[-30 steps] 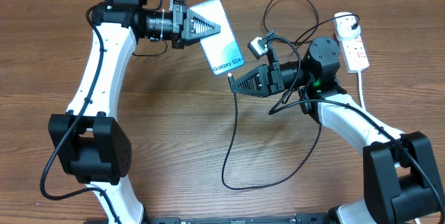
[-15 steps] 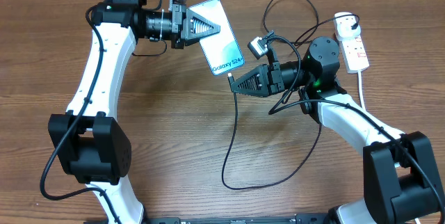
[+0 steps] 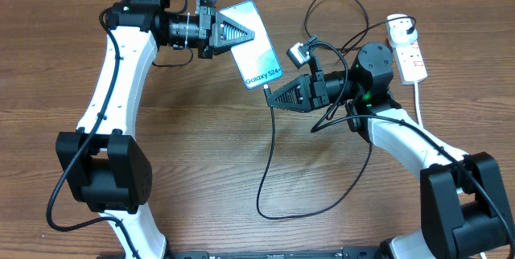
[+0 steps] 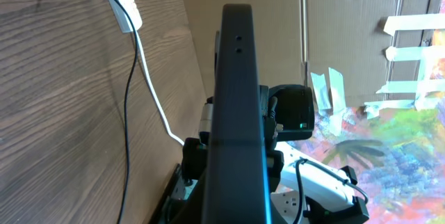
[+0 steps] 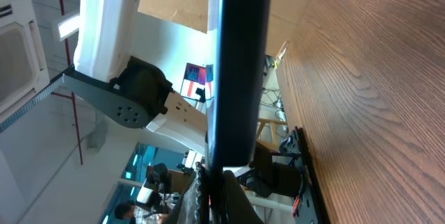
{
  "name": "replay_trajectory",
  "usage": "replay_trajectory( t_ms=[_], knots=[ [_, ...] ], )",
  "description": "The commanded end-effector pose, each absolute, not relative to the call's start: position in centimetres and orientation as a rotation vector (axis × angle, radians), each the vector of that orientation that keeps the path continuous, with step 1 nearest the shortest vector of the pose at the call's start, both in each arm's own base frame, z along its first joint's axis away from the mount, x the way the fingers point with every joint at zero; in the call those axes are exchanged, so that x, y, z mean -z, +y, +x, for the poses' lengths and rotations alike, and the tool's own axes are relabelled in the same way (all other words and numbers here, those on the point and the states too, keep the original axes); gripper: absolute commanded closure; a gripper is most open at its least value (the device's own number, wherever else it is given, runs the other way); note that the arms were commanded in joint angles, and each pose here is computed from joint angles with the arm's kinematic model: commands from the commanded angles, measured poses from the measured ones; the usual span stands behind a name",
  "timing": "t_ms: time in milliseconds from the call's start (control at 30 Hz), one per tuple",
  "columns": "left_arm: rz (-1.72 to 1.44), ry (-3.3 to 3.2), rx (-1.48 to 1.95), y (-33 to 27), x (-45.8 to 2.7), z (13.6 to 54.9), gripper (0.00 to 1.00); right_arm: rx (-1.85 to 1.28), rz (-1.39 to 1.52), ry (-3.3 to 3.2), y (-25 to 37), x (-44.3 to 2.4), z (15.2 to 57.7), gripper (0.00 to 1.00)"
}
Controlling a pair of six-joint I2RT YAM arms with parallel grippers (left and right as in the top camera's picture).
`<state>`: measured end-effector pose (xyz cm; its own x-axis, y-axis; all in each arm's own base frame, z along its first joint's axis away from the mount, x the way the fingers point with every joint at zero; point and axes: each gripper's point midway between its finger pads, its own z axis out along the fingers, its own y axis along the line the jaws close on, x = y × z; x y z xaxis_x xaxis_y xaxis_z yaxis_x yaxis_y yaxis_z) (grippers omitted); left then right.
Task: Plug charger to phone and switch on socket
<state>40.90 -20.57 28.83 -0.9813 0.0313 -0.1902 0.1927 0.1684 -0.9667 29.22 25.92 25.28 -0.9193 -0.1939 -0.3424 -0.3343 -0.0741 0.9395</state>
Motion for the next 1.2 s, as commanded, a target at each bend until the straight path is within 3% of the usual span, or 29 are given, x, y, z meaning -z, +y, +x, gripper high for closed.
replay_trajectory(
  t_ms=[0, 1167],
  knots=[
    [0.268, 2.239, 1.985, -20.28, -29.92, 40.47, 0.96, -2.133, -0.640, 2.031, 25.93, -26.66, 28.97, 0.96],
    [0.289, 2.213, 2.003, -20.23, -30.25, 40.34, 0.96, -2.150, -0.688, 2.039, 25.77, -26.61, 28.32, 0.96]
  ],
)
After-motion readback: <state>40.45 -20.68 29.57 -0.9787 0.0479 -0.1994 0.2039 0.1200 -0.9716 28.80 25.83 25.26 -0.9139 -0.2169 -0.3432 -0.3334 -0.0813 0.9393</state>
